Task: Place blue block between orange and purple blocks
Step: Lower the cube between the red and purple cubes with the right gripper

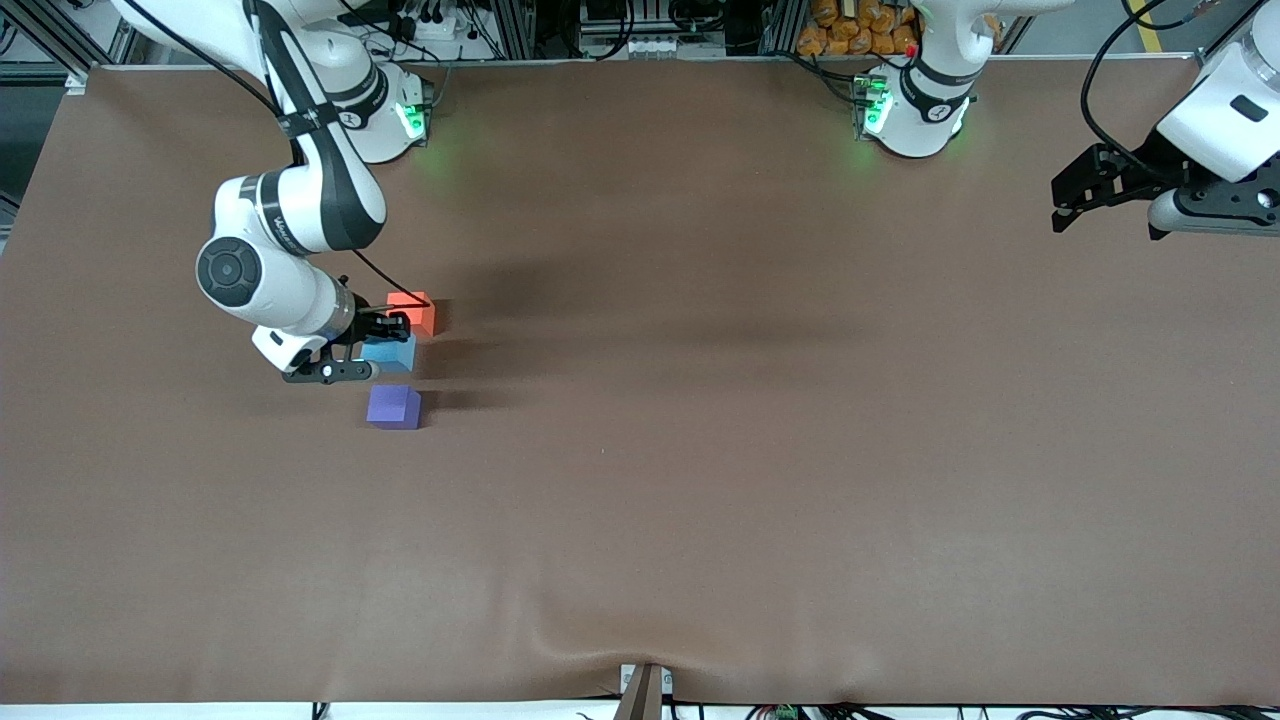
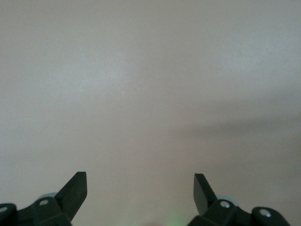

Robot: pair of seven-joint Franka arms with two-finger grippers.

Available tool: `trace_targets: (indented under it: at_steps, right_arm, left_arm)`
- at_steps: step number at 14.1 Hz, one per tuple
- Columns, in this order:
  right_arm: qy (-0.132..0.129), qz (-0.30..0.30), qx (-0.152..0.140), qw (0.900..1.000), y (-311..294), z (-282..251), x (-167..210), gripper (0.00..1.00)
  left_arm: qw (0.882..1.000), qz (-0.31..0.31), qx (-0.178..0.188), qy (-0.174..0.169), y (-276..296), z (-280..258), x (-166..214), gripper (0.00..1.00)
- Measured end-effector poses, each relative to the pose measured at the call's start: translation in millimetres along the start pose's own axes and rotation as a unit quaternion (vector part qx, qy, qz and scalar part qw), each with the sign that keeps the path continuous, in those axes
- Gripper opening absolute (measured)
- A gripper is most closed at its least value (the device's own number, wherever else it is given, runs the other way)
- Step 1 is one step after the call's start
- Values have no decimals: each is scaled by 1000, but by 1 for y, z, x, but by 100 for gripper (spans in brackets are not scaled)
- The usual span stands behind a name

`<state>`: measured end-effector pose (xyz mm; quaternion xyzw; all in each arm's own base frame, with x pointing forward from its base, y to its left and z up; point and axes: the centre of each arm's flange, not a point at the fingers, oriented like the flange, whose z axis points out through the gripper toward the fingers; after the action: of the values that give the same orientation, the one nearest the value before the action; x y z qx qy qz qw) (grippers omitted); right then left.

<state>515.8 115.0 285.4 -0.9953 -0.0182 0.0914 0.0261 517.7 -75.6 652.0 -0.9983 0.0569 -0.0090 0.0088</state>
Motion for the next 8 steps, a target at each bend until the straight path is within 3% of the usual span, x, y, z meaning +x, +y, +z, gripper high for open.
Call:
trace_targets:
  at_steps: [8]
  right_arm:
    - [-6,-8,8,1000,23,17,-1,53]
  left_arm:
    - [1000,0,0,0,0,0,0,100]
